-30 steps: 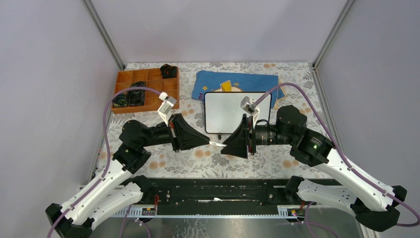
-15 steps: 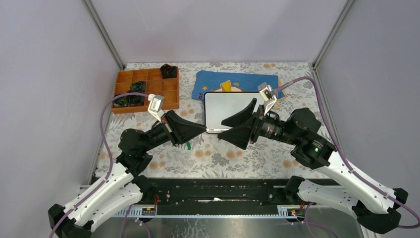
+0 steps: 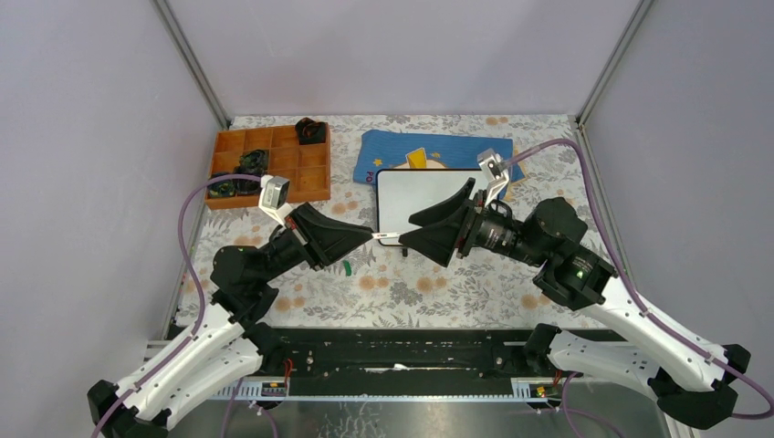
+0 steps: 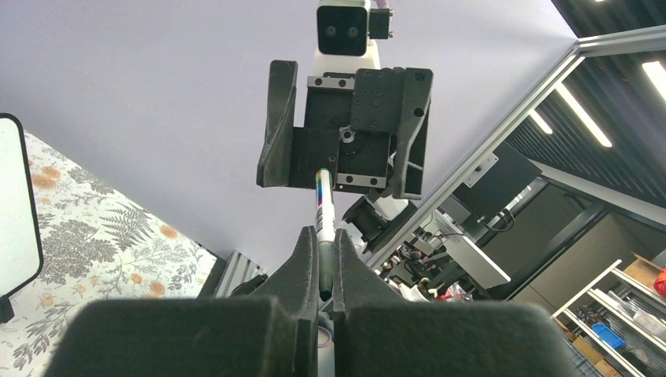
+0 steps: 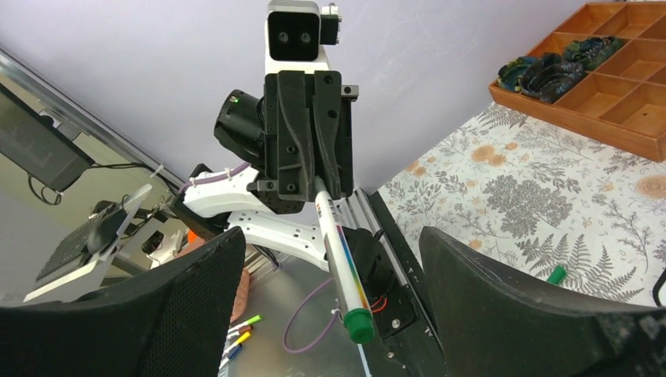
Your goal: Write a sentence on the whiteboard
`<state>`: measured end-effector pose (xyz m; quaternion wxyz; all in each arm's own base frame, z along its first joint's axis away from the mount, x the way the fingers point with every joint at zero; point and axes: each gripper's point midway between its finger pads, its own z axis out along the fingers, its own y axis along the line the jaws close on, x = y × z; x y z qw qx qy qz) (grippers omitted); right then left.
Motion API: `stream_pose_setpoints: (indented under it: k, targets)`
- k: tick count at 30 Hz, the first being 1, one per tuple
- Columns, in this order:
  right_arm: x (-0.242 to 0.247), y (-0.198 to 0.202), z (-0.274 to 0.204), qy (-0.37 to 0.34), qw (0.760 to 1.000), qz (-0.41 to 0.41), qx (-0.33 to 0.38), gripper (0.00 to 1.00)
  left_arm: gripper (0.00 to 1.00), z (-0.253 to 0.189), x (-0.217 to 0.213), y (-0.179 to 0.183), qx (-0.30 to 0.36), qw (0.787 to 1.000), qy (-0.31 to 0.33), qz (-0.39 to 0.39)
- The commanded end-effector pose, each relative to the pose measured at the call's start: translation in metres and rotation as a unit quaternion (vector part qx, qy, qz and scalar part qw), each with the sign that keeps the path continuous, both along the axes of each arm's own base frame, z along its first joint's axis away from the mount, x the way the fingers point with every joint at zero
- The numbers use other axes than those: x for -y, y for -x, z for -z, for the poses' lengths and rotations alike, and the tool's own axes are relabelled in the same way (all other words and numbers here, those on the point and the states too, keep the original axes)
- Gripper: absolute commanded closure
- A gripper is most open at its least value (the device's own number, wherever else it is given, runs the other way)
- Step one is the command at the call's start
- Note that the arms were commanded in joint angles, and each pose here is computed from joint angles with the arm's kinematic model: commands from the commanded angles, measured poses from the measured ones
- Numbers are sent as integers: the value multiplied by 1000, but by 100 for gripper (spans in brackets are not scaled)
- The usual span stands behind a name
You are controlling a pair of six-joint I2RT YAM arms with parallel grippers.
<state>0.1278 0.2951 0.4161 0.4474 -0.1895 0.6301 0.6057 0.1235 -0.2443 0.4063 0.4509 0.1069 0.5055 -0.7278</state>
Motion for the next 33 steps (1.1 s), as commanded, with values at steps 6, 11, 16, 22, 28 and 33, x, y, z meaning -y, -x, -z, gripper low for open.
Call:
stream_pose_setpoints:
  k: [6, 11, 16, 22, 28, 33]
  targets:
    - [-15, 7, -16, -13, 999, -46, 2, 38, 100, -20, -6, 9, 34, 999, 27, 2]
    - [-21, 8, -19, -22, 998, -60, 1, 51, 100, -20, -7, 9, 34, 999, 29, -1]
    - [-23, 7, -17, -31, 998, -61, -5, 52, 100, -18, -7, 7, 27, 999, 30, -3]
    - [-23, 4, -17, -50, 997, -54, -5, 52, 100, -14, -7, 3, 14, 999, 36, -5]
    - [-26, 5, -15, -52, 997, -64, -11, 59, 100, -15, -7, 1, 10, 999, 40, -10]
    - [-28, 5, -14, -51, 996, -68, -13, 60, 100, -13, -7, -1, 7, 999, 38, -13]
